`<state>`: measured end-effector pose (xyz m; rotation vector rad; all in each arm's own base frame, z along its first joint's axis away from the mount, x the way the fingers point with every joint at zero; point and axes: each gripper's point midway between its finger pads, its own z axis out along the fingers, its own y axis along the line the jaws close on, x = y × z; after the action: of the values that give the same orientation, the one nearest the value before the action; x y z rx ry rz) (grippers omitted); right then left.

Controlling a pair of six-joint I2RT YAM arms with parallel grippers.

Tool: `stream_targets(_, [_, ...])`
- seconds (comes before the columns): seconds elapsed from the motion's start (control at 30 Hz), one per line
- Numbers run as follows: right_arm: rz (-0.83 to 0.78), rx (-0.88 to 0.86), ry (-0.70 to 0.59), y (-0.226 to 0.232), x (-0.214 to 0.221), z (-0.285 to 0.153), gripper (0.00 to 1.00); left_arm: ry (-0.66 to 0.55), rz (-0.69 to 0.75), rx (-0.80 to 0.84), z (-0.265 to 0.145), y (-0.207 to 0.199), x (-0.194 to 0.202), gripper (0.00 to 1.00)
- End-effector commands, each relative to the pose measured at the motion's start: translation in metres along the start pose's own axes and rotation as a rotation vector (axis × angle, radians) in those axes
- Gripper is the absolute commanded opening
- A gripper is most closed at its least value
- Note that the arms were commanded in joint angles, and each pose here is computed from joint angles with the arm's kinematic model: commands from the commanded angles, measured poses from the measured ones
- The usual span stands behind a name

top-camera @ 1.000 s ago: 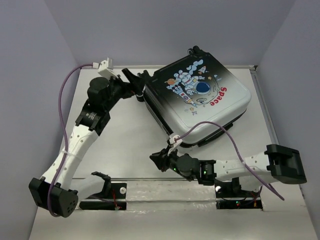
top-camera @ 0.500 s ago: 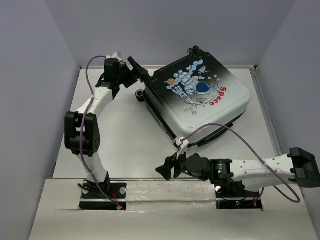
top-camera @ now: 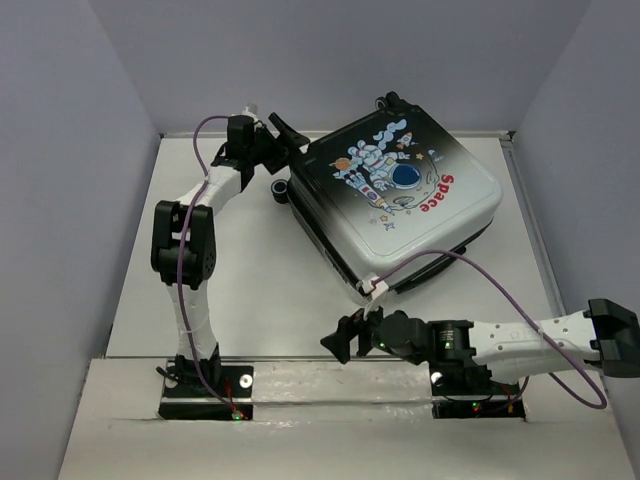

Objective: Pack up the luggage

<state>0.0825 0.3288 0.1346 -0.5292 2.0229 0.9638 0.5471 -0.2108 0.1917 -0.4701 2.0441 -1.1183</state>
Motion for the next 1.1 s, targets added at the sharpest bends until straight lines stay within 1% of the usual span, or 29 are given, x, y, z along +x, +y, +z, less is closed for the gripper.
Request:
stream_targets(0.0, [0.068,0.117,-0.070,-0.027,-0.009,-0.011,0.89,-0.021,0.005,0.160,-0.003,-0.054,-0.013,0.95])
stream_targets(0.03, [0.119,0.161,-0.096,-0.035,-0.012,-0.013,0.88,-0.020,-0.013,0.166,-0.002,-0.054,-0.013,0.88])
stream_targets(0.07, [0.115,0.223,-0.066,-0.051,-0.001,-0.017,0.87,-0.025,-0.019,0.182,-0.001,-0.057,-0.014,0.83])
stream_targets(0.1, [0.179,0.278,-0.092,-0.061,-0.001,-0.020,0.86,-0.021,-0.028,0.188,-0.001,-0.057,-0.013,0.73])
stream_targets(0.13, [0.181,0.341,-0.069,-0.075,0.007,-0.027,0.86,-0.027,-0.035,0.199,-0.001,-0.059,-0.014,0.69])
stream_targets(0.17, [0.245,0.374,-0.075,-0.081,0.010,-0.030,0.86,-0.028,-0.037,0.205,0.000,-0.061,-0.015,0.66])
stream_targets(0.23, [0.247,0.449,-0.052,-0.096,0.018,-0.039,0.87,-0.029,-0.044,0.212,0.001,-0.062,-0.017,0.56])
stream_targets(0.27, [0.278,0.467,-0.050,-0.099,0.020,-0.041,0.88,-0.025,-0.047,0.213,0.003,-0.062,-0.016,0.45])
stream_targets(0.3, [0.285,0.483,-0.046,-0.101,0.021,-0.043,0.89,-0.022,-0.049,0.217,0.004,-0.063,-0.017,0.39])
stream_targets(0.37, [0.279,0.534,-0.026,-0.110,0.027,-0.049,0.92,-0.023,-0.047,0.235,0.004,-0.068,-0.019,0.23])
stream_targets(0.4, [0.308,0.553,-0.048,-0.112,0.023,-0.050,0.94,-0.023,-0.045,0.240,0.004,-0.070,-0.019,0.07])
stream_targets(0.43, [0.295,0.586,-0.049,-0.118,0.024,-0.054,0.94,-0.030,-0.044,0.241,0.003,-0.070,-0.021,0.06])
stream_targets(0.5, [0.317,0.622,-0.095,-0.124,0.018,-0.056,0.94,-0.061,-0.030,0.245,-0.001,-0.073,-0.026,0.06])
stream_targets(0.57, [0.296,0.664,-0.161,-0.135,0.006,-0.060,0.93,-0.090,-0.012,0.257,-0.011,-0.078,-0.033,0.06])
stream_targets(0.67, [0.247,0.709,-0.256,-0.147,-0.016,-0.066,0.83,-0.118,0.010,0.277,-0.025,-0.089,-0.041,0.06])
stream_targets(0.7, [0.182,0.716,-0.262,-0.149,-0.022,-0.069,0.80,-0.129,0.019,0.290,-0.032,-0.096,-0.044,0.06])
stream_targets(0.73, [0.162,0.720,-0.300,-0.150,-0.035,-0.073,0.78,-0.131,0.027,0.290,-0.034,-0.097,-0.043,0.06])
stream_targets(0.77, [0.063,0.697,-0.290,-0.144,-0.045,-0.072,0.76,-0.130,0.031,0.296,-0.036,-0.099,-0.043,0.06])
stream_targets(0.8, [0.024,0.669,-0.296,-0.138,-0.053,-0.071,0.75,-0.130,0.035,0.299,-0.038,-0.101,-0.043,0.06])
stream_targets(0.87, [-0.010,0.567,-0.301,-0.124,-0.061,-0.067,0.74,-0.135,0.042,0.306,-0.045,-0.105,-0.044,0.06])
stream_targets(0.9, [-0.030,0.509,-0.331,-0.114,-0.072,-0.064,0.73,-0.141,0.047,0.312,-0.049,-0.109,-0.045,0.06])
stream_targets(0.93, [-0.031,0.455,-0.326,-0.106,-0.072,-0.062,0.73,-0.147,0.048,0.312,-0.051,-0.111,-0.046,0.06])
stream_targets(0.97, [-0.014,0.413,-0.362,-0.103,-0.077,-0.063,0.73,-0.148,0.046,0.308,-0.053,-0.110,-0.045,0.06])
stream_targets(1.03, [-0.050,0.364,-0.367,-0.101,-0.077,-0.062,0.73,-0.159,0.045,0.311,-0.058,-0.115,-0.047,0.06])
stream_targets(1.07, [-0.037,0.336,-0.367,-0.101,-0.078,-0.059,0.74,-0.157,0.043,0.309,-0.059,-0.114,-0.046,0.06])
